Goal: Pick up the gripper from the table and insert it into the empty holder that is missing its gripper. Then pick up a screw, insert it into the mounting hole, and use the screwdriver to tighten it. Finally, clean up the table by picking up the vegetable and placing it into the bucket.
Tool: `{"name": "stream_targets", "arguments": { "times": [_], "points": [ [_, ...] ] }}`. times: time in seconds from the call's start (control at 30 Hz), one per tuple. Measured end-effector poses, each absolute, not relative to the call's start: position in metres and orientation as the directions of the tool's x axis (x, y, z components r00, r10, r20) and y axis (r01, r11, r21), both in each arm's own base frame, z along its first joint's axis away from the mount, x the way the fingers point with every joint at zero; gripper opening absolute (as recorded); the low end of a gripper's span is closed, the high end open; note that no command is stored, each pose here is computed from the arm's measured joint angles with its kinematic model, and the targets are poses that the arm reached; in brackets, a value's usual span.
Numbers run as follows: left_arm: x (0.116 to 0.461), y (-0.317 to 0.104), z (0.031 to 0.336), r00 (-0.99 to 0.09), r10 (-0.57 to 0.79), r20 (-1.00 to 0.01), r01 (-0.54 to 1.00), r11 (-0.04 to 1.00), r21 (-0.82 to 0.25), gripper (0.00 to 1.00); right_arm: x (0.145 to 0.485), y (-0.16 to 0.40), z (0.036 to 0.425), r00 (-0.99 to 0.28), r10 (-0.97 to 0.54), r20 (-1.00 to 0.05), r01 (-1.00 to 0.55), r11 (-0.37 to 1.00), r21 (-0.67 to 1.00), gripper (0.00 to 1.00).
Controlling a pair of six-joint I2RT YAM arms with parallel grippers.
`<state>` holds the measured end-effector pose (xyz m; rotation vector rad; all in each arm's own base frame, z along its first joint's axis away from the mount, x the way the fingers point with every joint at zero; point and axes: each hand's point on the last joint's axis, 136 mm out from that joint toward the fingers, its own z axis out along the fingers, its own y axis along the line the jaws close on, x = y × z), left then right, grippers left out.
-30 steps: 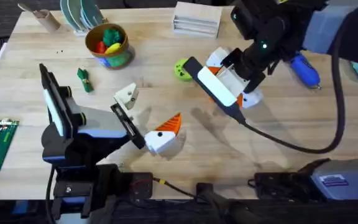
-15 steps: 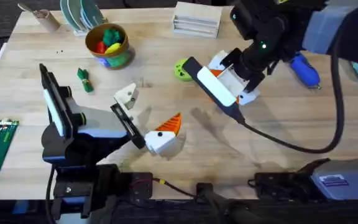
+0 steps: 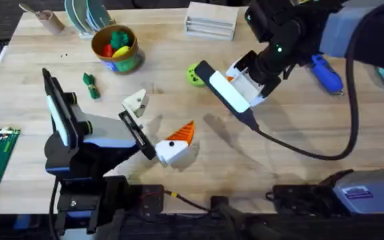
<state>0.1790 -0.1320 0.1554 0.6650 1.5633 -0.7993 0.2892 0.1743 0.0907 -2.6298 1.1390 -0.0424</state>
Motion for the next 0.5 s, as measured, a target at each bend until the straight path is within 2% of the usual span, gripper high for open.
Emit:
{"name": "stream_targets", "arguments": {
  "times": [0.13,0.27,0.5],
  "points": [
    [0.179,-0.132,0.1554,-0.139,-0.022,-0.99,0.79,0.601,-0.124,0.992,0.2892,0.1744,0.0908,0.69,-0.719,-0.082,-0.711,-0.653,-0.261,0.274],
    [0.179,-0.132,0.1554,-0.139,-0.022,-0.99,0.79,0.601,-0.124,0.993,0.2903,0.1747,0.0916,0.689,-0.72,-0.08,-0.711,-0.651,-0.265,0.032],
    [0.179,-0.132,0.1554,-0.139,-0.022,-0.99,0.79,0.601,-0.124,0.993,0.2896,0.1744,0.0915,0.69,-0.72,-0.081,-0.711,-0.652,-0.262,0.023]
  ]
}}
